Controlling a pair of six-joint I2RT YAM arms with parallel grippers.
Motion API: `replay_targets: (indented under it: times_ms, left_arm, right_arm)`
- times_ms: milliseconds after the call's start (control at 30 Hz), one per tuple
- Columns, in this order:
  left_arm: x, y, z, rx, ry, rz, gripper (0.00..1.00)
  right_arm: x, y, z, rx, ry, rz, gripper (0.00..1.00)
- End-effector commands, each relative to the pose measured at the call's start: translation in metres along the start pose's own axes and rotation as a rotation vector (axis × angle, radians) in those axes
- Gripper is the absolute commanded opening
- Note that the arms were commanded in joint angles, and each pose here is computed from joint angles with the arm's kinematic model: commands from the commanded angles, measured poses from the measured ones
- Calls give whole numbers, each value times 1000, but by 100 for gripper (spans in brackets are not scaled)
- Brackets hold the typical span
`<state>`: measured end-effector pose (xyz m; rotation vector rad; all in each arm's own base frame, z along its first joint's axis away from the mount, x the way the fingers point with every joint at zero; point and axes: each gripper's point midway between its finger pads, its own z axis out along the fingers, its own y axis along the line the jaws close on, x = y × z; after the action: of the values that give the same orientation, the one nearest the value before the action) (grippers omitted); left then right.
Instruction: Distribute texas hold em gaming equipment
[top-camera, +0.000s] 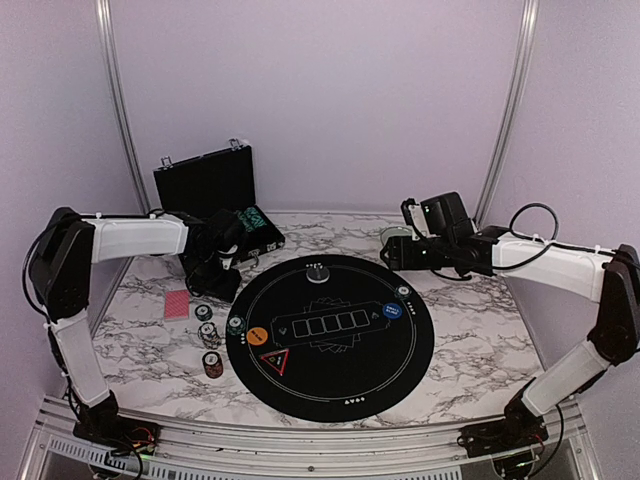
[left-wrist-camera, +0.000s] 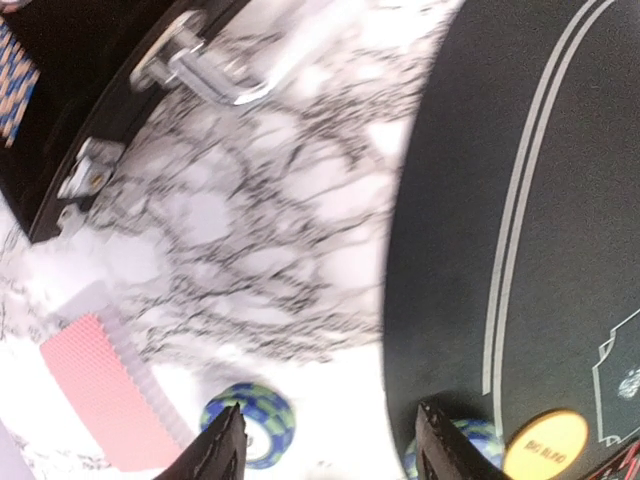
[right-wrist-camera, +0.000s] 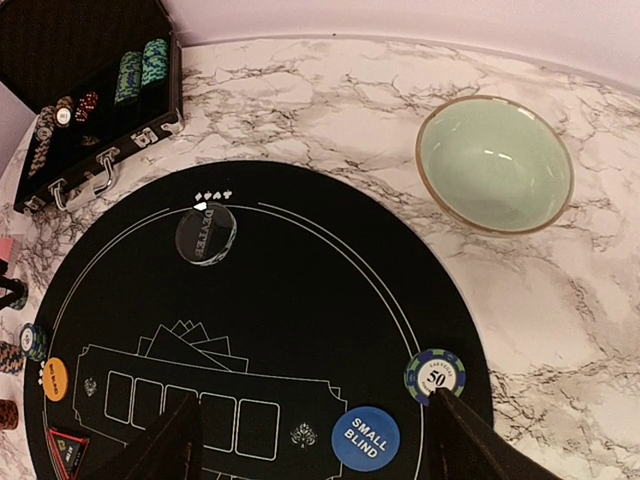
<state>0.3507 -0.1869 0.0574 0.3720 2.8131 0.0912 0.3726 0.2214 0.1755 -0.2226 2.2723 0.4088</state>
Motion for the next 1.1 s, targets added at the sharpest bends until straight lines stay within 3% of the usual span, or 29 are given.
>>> replay_targets:
  times_ms: [0,1067]
  left_arm:
    - [13,18,-8,-3,14,-34,59]
    - [34,41,12,39,83,-85,64]
  right_arm:
    - [-9,11,2,-27,-10,-10,74]
    - [-11,16,6,-45,-4,-6,74]
